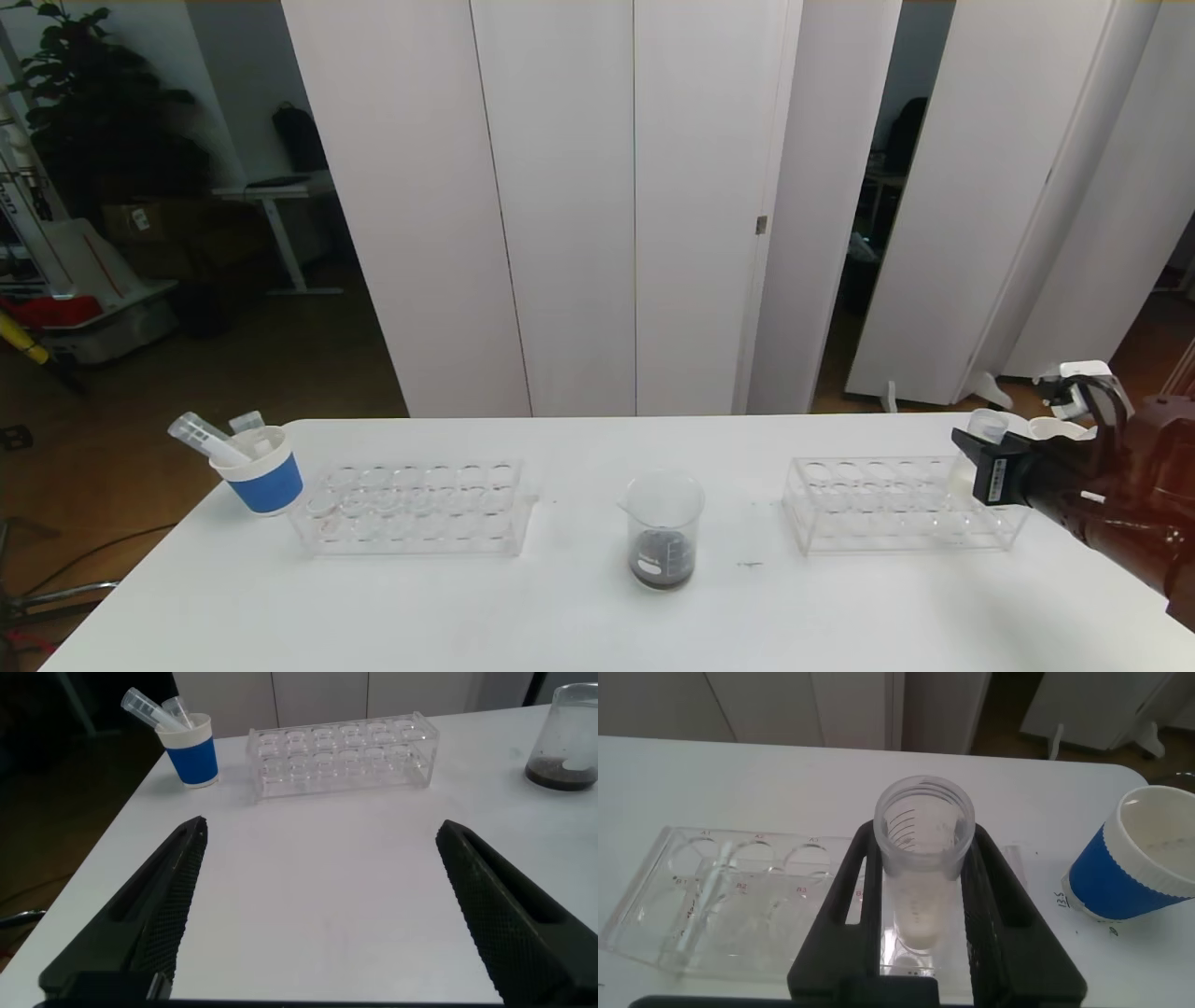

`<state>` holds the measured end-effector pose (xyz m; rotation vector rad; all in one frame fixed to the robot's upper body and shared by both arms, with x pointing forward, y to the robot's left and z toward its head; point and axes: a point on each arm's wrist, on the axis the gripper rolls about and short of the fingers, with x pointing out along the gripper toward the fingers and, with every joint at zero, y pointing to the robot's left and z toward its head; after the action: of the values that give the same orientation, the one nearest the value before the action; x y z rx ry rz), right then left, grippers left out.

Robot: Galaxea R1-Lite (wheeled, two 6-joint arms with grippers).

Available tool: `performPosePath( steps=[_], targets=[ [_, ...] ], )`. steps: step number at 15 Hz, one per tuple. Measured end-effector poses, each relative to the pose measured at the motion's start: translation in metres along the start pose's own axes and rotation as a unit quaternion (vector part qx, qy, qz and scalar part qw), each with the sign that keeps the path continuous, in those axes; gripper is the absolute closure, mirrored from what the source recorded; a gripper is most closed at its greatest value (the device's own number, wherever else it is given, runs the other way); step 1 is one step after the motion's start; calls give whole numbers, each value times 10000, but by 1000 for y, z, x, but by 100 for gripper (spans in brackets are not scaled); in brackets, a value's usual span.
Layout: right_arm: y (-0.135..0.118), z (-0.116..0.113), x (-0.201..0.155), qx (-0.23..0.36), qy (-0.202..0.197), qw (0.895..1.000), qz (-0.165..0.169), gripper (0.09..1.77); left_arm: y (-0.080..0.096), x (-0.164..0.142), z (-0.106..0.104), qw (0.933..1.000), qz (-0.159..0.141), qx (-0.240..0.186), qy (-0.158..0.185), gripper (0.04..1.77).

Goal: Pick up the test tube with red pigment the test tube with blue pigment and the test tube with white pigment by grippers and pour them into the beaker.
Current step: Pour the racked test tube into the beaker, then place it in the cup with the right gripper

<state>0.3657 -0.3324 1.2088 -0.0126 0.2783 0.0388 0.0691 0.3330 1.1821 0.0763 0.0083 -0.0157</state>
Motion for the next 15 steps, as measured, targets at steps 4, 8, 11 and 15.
performPosePath(
  steps=[4, 8, 11, 15],
  targets=[
    [-2, 15, -7, 27, -174, 9998, -7, 128, 0, 0, 0, 10000, -1, 0, 0, 6],
    [-6, 42, -8, 48, -334, 9994, -72, 128, 0, 0, 0, 10000, -1, 0, 0, 6],
    [-7, 69, -7, 43, -420, 9991, -81, 128, 0, 0, 0, 10000, -1, 0, 0, 6],
    [-5, 110, -4, 30, -474, 9987, 197, 128, 0, 0, 0, 10000, -1, 0, -2, 6]
  ],
)
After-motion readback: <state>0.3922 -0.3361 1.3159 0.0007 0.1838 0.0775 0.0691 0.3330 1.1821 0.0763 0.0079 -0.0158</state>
